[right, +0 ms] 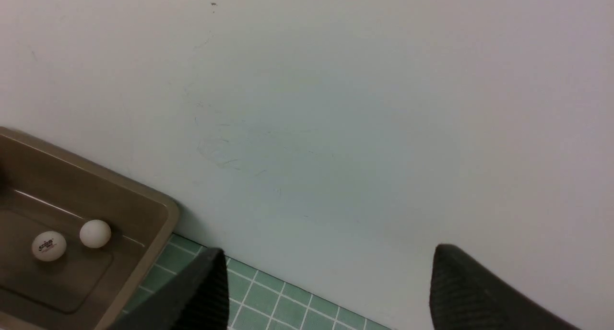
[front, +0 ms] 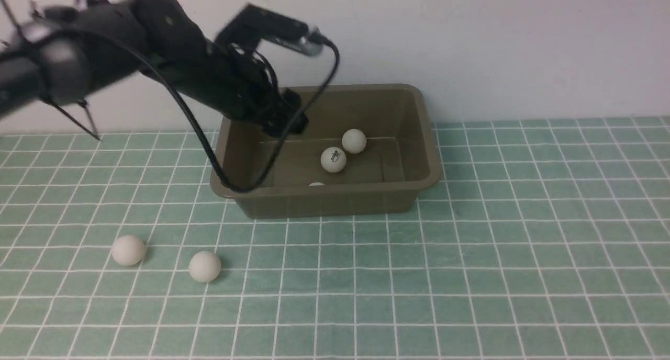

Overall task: Put the table tennis balls in the box on the green coffee tablecloth.
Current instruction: 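Drop the ball into the bin, then reach for and grasp a ping pong ball on the table beside the basket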

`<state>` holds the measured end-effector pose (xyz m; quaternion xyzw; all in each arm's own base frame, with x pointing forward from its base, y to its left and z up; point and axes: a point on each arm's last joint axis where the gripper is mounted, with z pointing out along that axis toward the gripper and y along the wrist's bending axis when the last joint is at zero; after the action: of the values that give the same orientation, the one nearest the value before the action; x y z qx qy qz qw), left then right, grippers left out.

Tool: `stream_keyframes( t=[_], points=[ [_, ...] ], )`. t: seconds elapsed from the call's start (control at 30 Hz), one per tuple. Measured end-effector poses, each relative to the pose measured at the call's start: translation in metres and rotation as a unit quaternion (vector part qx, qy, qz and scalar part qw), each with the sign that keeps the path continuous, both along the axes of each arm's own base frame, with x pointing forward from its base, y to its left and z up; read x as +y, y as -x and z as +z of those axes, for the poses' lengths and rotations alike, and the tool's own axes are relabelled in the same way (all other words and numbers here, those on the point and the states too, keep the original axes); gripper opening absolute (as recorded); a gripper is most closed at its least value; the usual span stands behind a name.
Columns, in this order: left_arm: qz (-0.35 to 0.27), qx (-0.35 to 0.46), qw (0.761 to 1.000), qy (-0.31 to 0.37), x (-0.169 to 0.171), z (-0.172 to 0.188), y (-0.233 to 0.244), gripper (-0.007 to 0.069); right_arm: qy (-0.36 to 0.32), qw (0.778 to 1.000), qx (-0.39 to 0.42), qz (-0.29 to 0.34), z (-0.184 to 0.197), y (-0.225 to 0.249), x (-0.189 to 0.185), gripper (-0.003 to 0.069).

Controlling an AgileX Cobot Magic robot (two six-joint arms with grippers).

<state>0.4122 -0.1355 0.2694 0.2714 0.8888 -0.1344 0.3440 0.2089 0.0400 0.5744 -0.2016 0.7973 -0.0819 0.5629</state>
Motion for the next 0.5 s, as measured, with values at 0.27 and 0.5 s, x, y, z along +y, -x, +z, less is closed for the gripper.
stream_keyframes(
  t=[0.27,0.5],
  points=[
    [0.179,0.074,0.980,-0.049,0.103,0.067,0.040,0.0532,0.009,0.999,0.038,0.000,-0.019,-0.012,0.003,0.0511],
    [0.254,0.217,0.937,-0.098,0.166,0.012,0.050,0.0532,0.026,0.994,0.107,0.000,-0.056,-0.032,0.008,0.0511]
  ],
)
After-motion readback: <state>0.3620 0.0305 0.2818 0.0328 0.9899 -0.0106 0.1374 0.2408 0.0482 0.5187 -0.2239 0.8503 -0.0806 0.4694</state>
